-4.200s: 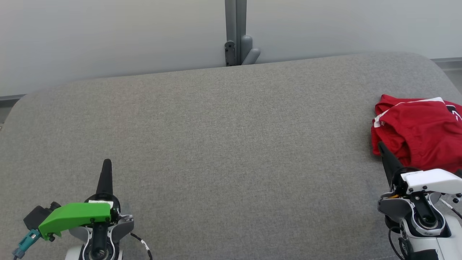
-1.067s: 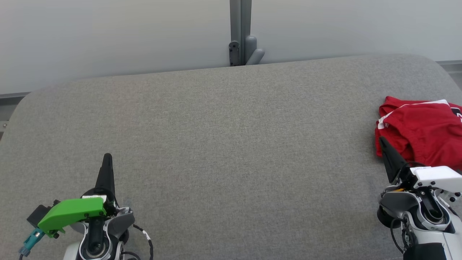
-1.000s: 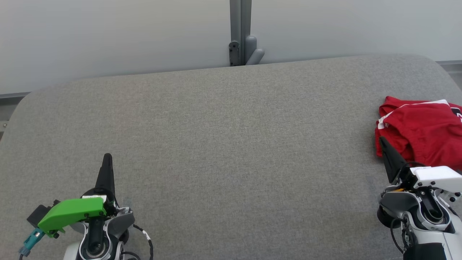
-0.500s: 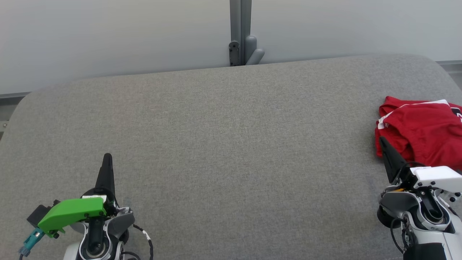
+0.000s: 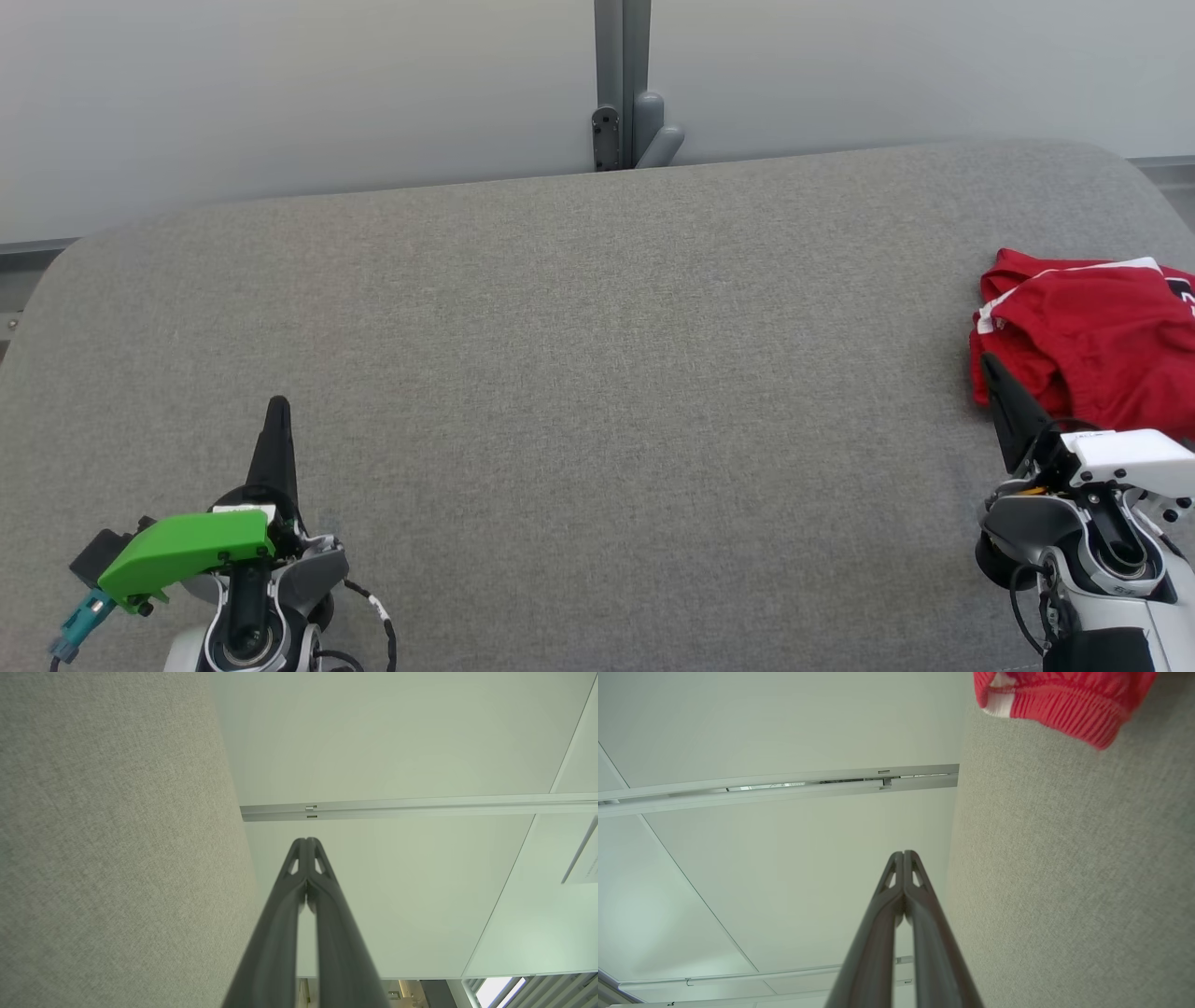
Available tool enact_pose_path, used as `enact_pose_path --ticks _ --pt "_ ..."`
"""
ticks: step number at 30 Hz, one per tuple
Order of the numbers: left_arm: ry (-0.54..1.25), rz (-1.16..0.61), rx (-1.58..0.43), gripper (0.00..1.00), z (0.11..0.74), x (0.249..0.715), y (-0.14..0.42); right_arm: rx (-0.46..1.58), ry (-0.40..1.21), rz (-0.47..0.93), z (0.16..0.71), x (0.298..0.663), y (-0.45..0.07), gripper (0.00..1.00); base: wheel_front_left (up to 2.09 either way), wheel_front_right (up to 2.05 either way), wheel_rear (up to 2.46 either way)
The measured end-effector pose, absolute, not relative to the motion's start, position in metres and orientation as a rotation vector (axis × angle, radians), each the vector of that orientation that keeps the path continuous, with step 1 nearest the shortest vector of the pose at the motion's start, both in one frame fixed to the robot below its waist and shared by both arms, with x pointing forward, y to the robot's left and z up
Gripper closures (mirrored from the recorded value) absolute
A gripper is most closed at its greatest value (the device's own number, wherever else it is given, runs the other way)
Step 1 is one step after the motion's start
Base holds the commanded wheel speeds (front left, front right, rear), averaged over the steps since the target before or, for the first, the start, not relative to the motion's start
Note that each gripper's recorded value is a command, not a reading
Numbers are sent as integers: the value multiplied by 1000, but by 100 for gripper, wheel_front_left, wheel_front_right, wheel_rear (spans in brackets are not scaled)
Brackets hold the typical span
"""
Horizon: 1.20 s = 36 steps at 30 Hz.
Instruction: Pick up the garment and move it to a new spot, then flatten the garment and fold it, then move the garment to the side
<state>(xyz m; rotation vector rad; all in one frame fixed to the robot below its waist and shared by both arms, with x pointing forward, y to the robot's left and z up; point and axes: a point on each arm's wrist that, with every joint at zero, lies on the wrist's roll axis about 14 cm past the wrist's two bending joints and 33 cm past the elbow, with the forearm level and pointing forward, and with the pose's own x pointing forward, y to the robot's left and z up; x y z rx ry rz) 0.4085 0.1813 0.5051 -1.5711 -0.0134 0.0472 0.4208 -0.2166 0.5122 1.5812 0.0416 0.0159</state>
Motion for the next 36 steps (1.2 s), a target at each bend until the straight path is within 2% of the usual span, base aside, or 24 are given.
enact_pose_path --ticks 36 --pt "-13 47 -1571 100 505 409 181 1582 42 16 512 421 -217 100 0 0 0"
